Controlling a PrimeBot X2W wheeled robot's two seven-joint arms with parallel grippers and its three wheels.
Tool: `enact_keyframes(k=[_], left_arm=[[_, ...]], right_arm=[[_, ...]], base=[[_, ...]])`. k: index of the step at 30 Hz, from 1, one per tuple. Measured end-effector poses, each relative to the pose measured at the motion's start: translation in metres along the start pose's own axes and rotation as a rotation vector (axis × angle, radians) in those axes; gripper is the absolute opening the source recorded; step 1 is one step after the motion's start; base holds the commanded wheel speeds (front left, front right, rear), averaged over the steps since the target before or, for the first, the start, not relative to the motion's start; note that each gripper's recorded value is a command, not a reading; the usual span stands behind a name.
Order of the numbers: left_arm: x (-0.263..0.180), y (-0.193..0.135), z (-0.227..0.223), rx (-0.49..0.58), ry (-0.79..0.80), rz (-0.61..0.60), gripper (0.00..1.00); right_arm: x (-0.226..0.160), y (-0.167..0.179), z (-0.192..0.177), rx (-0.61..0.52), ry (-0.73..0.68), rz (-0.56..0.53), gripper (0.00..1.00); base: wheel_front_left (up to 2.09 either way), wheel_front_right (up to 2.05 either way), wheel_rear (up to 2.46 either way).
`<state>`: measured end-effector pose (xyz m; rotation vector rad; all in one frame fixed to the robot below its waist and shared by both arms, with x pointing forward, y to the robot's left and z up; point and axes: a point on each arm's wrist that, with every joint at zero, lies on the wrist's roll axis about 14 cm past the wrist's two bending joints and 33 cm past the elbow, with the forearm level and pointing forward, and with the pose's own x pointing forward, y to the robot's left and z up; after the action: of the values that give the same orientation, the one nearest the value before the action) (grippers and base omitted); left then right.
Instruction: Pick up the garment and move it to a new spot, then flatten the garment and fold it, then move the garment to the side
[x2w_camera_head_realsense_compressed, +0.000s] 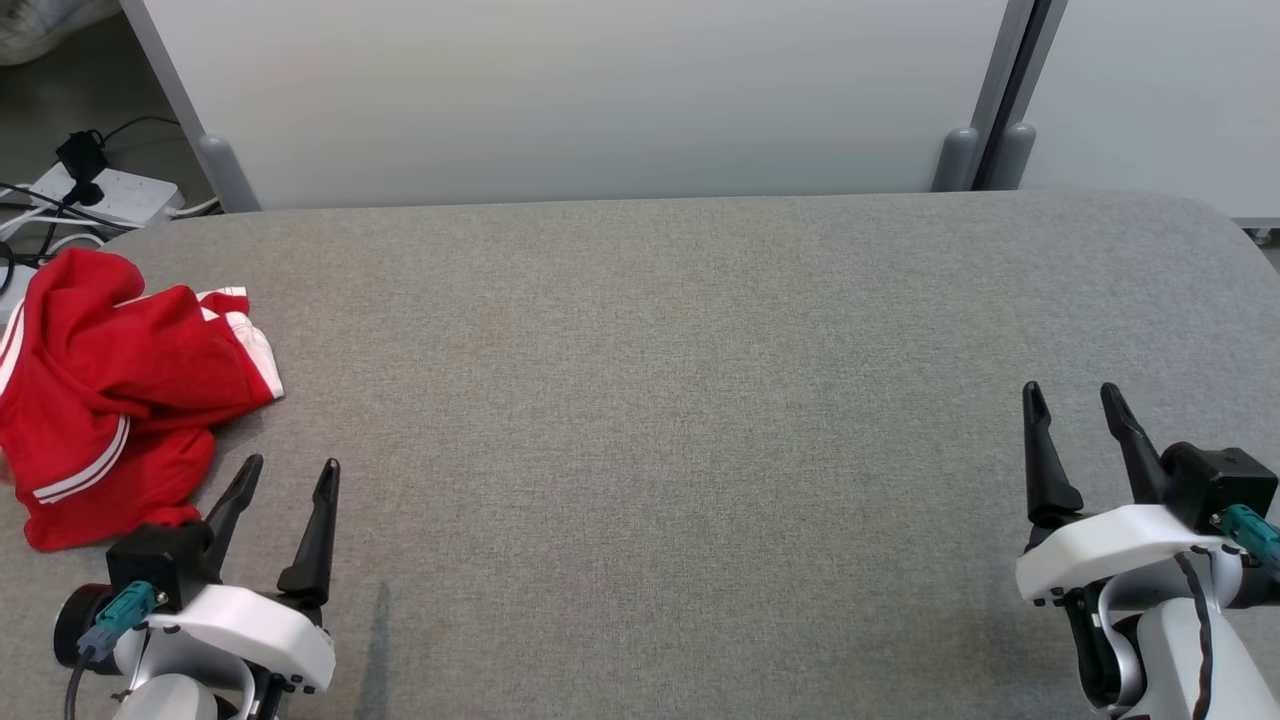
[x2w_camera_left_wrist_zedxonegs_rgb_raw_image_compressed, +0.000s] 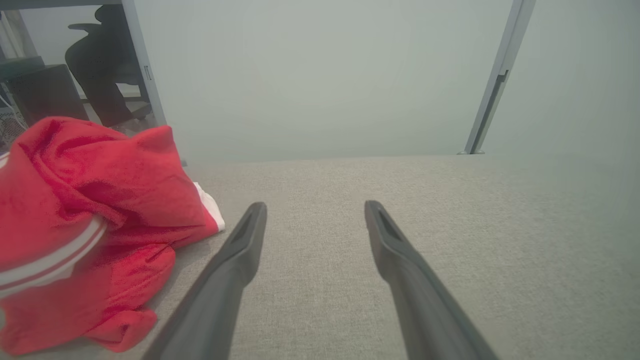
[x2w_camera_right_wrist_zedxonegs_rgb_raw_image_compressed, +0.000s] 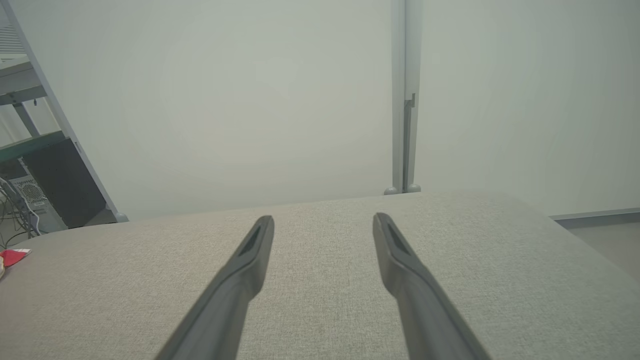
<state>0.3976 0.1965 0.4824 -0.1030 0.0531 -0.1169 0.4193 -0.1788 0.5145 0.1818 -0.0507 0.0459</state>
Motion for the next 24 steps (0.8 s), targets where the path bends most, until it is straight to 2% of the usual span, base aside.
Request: enact_keyframes(k=[12,24], left_arm=[[0.001,0.011,0.002,0.15,-0.006,0.013,1.0],[0.001,0.022,0.005,0.143,-0.014,0.064,1.0]], right_arm=[[0.0,-0.008,0.011,-0.14,-0.036,-0.005,1.0],[0.003,-0.005,0.015,-0.141,-0.047,0.002,1.0]], base=[[0.0,0.0,0.0],[0.0,0.0,0.0]])
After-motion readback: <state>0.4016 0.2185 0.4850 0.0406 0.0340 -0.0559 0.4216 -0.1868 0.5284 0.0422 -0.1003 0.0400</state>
